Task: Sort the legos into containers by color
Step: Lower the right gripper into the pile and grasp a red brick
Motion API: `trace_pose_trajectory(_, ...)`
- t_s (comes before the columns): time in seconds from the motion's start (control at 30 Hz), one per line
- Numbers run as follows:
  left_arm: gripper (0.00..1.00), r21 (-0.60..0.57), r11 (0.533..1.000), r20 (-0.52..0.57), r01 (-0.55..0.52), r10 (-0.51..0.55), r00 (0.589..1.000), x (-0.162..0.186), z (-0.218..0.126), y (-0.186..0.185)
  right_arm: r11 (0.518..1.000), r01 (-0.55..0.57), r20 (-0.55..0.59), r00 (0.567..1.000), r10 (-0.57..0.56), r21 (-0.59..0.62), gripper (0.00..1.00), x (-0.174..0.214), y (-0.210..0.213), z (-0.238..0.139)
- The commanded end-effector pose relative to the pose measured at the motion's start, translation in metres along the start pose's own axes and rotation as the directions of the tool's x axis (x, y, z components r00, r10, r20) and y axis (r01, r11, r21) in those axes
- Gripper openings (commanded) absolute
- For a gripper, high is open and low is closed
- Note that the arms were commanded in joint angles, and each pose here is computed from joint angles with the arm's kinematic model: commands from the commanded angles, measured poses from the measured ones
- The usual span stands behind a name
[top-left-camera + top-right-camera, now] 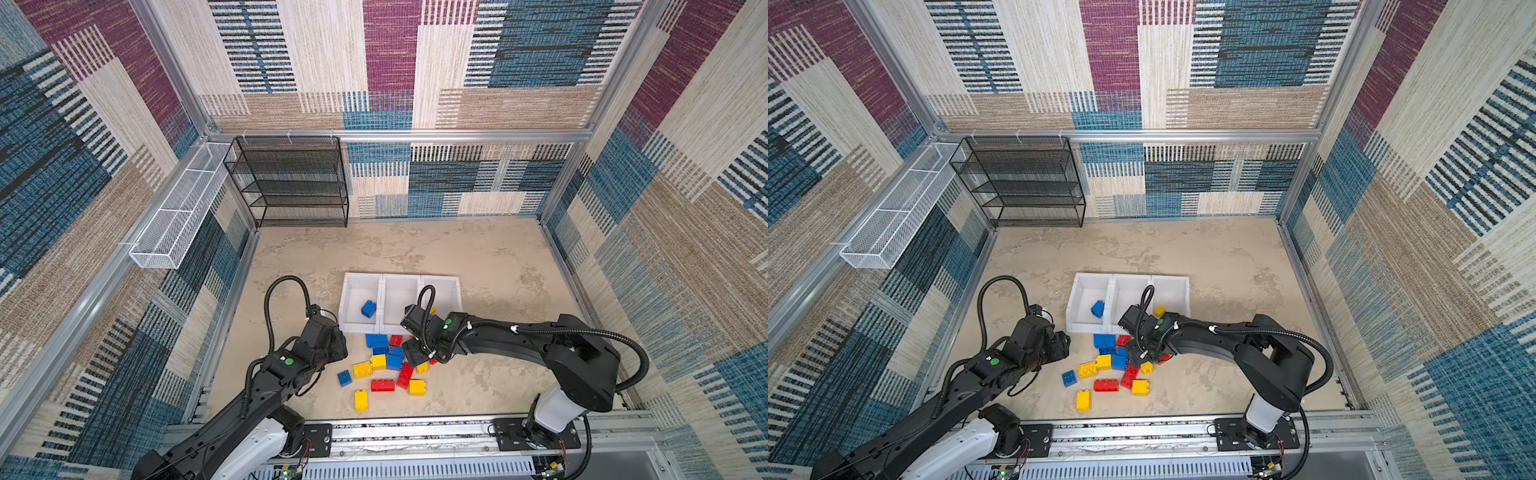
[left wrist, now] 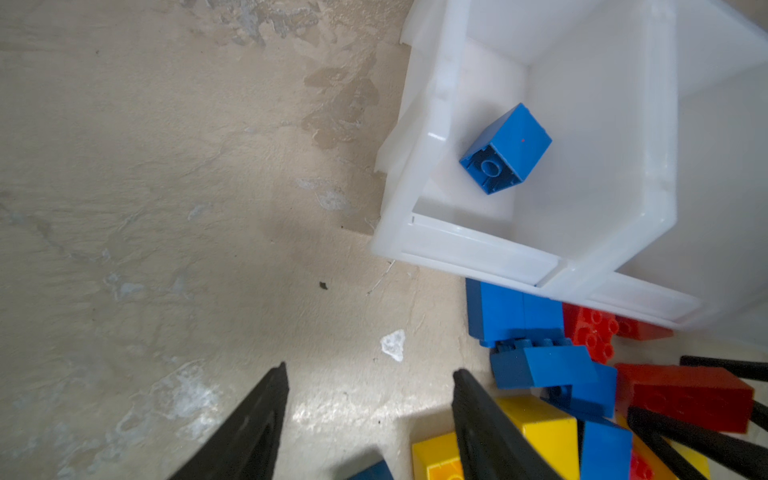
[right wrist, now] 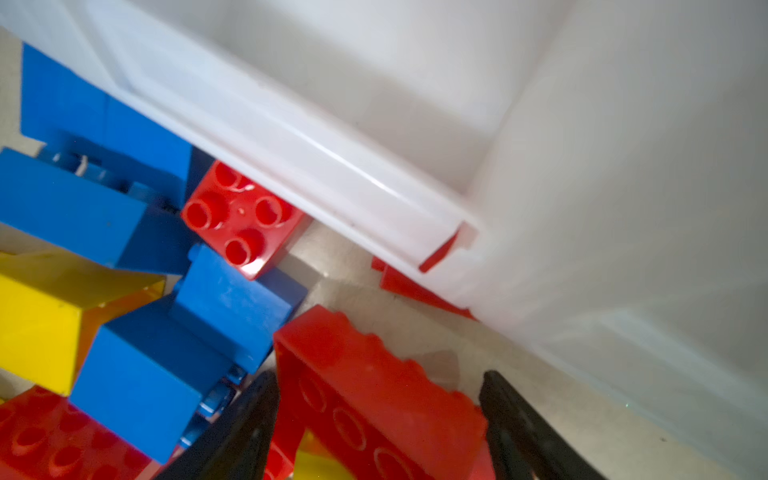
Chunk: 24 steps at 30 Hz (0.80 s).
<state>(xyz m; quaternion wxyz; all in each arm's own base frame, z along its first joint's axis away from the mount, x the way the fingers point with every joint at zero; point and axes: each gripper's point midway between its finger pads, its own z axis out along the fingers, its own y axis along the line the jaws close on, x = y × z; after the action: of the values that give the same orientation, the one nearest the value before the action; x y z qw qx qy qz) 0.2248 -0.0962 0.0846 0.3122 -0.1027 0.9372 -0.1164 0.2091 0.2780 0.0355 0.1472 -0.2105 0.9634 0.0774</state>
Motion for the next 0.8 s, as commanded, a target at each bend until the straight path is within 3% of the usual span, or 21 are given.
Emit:
trace_pose_trajectory(0.0, 0.66, -0.004, 1.000, -0.005, 0.027, -0.027, 1.000, 0.0016, 0.0006, 0.0015, 1.000, 0.005, 0.014, 1.000, -0.005, -0.003, 0.79, -0.0047, 0.0023, -0.0004)
trace_pose_trajectory(0.33, 0.66, -0.006, 1.000, -0.007, 0.031, -0.031, 1.000, 0.0028, 0.0011, 0.0025, 1.000, 0.007, 0.027, 1.000, -0.006, -0.022, 0.72, -0.0077, 0.0067, -0.0026)
trace_pose_trajectory(0.57, 0.66, -0.002, 1.000, -0.011, 0.027, -0.027, 1.000, 0.0035, 0.0017, 0.0015, 1.000, 0.011, 0.018, 1.000, -0.011, -0.025, 0.77, -0.0091, 0.0105, 0.0000)
trace_pose_trajectory(0.77, 0.66, 0.000, 1.000, -0.014, 0.025, -0.025, 1.000, 0.0043, 0.0023, 0.0012, 1.000, 0.000, -0.005, 1.000, 0.000, 0.025, 0.75, -0.0064, 0.0032, 0.0066)
